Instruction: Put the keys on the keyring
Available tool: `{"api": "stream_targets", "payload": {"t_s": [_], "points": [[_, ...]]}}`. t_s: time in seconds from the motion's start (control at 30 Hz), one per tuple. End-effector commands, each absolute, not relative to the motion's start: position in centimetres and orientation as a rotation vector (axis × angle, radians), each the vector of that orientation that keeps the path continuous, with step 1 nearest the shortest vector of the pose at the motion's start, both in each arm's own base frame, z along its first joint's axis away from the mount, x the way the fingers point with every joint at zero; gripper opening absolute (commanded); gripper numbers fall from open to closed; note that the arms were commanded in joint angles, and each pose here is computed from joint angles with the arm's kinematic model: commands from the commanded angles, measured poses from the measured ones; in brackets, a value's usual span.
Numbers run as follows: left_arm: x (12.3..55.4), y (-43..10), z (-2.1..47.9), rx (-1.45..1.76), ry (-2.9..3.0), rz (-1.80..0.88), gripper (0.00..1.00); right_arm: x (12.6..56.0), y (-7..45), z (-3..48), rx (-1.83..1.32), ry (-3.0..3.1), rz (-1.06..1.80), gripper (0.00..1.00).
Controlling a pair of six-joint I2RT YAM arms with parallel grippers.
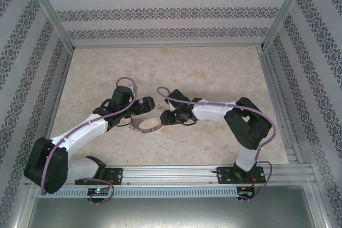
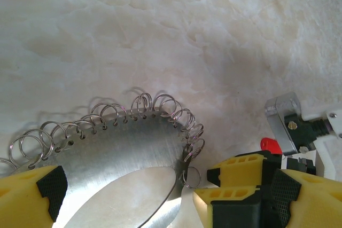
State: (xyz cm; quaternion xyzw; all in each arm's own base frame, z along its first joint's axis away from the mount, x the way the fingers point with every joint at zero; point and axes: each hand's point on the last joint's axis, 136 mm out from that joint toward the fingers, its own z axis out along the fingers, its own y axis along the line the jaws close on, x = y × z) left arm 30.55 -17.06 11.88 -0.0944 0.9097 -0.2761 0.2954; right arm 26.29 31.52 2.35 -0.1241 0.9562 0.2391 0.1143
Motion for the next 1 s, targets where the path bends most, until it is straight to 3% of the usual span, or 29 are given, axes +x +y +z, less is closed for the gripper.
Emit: {"api": "stream_targets", "payload": {"t_s": [0.0,0.57,0.73,0.83,0.97], "points": [[31.7,-17.3,13.3,-0.249,2.367,-0.739,1.00,27.1,32.2,2.3,-0.369,2.795,0.663,0.48],[31.7,-17.2,13.4,-0.252,2.360,-0.733,1.00,26.8,32.2,0.5,-0.420,2.812,0.502,0.43],[31.8,-17.1,13.4,-0.257,2.358,-0.732,1.00,26.5,33.1,0.6,-0.461,2.803,0.510,0.36],[31.7,-17.1,13.3,-0.257,2.361,-0.731,1.00,26.4,33.2,0.7,-0.474,2.800,0.523,0.25],[31.7,-17.2,13.4,-0.256,2.359,-0.735,1.00,26.8,33.3,1.9,-0.501,2.786,0.569,0.22]]}}
